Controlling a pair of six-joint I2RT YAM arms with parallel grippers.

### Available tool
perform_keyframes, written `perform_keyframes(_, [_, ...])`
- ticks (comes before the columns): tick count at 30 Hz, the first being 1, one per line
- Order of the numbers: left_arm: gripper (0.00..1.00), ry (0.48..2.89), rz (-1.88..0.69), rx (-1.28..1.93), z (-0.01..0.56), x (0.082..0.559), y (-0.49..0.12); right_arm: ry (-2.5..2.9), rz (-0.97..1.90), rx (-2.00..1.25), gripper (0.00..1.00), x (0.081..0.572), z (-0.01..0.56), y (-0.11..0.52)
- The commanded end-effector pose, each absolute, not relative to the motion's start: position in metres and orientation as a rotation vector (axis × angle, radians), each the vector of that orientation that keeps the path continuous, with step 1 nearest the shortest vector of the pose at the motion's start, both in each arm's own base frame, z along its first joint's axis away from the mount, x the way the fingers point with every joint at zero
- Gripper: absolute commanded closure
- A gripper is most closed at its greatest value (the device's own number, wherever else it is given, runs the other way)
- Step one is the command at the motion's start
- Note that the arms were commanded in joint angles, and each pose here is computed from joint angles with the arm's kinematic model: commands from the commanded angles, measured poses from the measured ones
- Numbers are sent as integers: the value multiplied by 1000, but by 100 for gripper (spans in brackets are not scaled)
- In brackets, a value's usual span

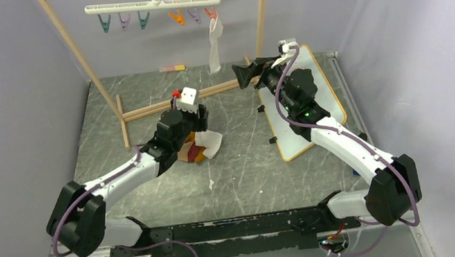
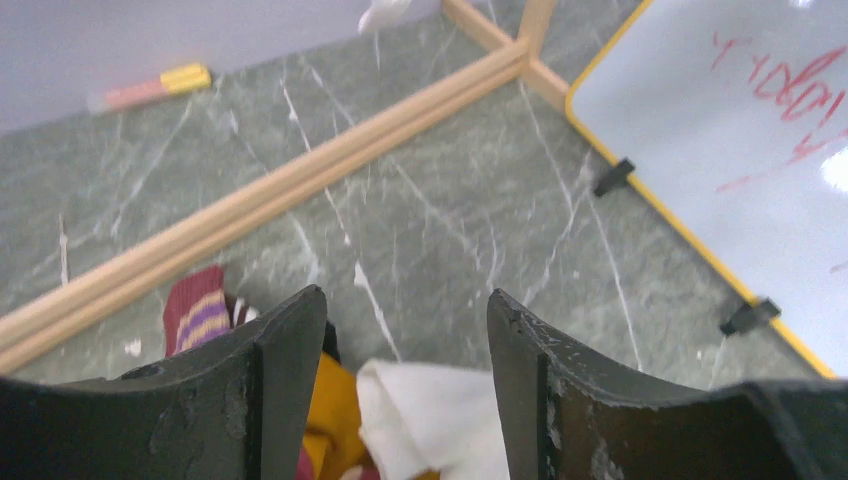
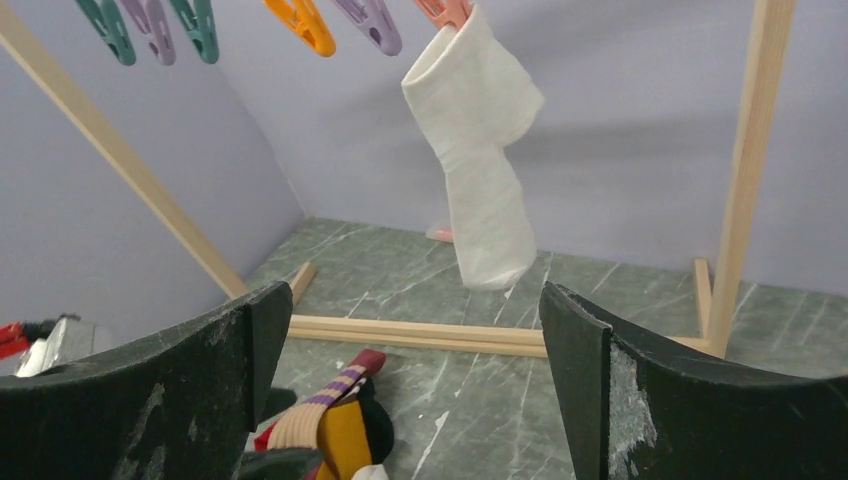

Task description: Remove the socks clipped to the hanger

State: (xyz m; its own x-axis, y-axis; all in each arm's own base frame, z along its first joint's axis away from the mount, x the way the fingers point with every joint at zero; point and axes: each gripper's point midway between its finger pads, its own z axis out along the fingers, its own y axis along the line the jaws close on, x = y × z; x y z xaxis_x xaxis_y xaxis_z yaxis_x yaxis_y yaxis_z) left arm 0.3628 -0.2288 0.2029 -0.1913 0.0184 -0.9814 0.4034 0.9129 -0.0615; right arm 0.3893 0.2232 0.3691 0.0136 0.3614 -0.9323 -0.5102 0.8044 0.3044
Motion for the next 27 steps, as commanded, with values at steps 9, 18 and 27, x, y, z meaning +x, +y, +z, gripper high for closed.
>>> perform_keyframes(9, [35, 1573, -336, 335, 257, 429, -270, 1326, 743, -128, 0, 381, 392, 216])
perform_keyframes(18, [34, 1546, -391, 342, 256, 473, -278, 1332, 724, -117, 0, 386, 390, 207])
perform_keyframes(27, [34, 1547, -383, 339, 249, 510, -280, 1336, 718, -114, 0, 388, 388, 206])
